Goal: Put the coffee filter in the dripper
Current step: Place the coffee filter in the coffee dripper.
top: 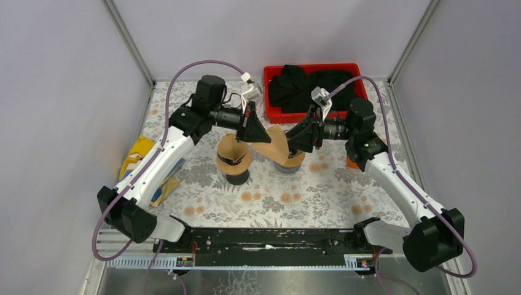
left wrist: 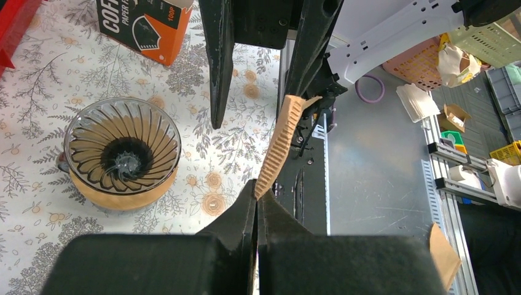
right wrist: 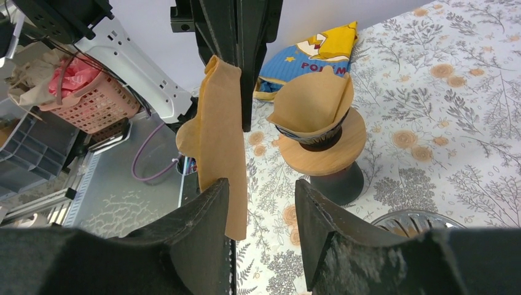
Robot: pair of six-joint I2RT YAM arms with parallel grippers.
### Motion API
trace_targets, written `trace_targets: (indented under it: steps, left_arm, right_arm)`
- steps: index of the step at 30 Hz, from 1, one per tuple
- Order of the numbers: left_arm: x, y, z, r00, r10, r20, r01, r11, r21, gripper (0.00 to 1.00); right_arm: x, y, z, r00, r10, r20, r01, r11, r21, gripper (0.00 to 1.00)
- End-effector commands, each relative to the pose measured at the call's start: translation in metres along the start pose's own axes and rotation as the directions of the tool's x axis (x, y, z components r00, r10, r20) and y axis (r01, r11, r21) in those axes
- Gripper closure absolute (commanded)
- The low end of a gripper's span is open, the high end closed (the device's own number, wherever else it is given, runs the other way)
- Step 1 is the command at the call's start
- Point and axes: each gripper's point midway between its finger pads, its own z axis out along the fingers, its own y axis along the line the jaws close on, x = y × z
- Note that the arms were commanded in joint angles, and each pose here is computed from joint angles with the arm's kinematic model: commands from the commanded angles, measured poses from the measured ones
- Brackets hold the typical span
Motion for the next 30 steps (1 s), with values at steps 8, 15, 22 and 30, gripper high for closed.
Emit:
trace_targets:
  steps: [8, 15, 22, 30]
  left_arm:
    - [-0.008, -0.010, 0.000, 0.999, 0.033, 0.040, -0.036, 0.996, 0.076, 0.99]
    - [-0.009, -0.014, 0.000, 0.998, 0.036, 0.047, -0.040, 0.995, 0.095, 0.98]
    - [-0.005, 0.006, -0.004, 0.999, 0.050, 0.021, -0.049, 0.998, -0.051, 0.99]
    - [-0.003, 0.020, -0.010, 0.998, 0.055, -0.005, -0.055, 0.986, -0.155, 0.99]
  right_arm:
    - [-0.002, 0.001, 0.016, 1.000, -0.021, 0.013, 0.022, 1.000, -0.021, 0.52]
    - [-0.001, 0.001, 0.023, 1.000, -0.012, 0.012, 0.012, 1.000, -0.024, 0.57]
    - [0.006, 0.002, 0.016, 0.999, -0.045, -0.029, 0.046, 0.998, 0.033, 0.57]
    - [0.000, 0.008, 0.002, 0.993, -0.110, -0.032, 0.113, 0.987, 0.118, 0.54]
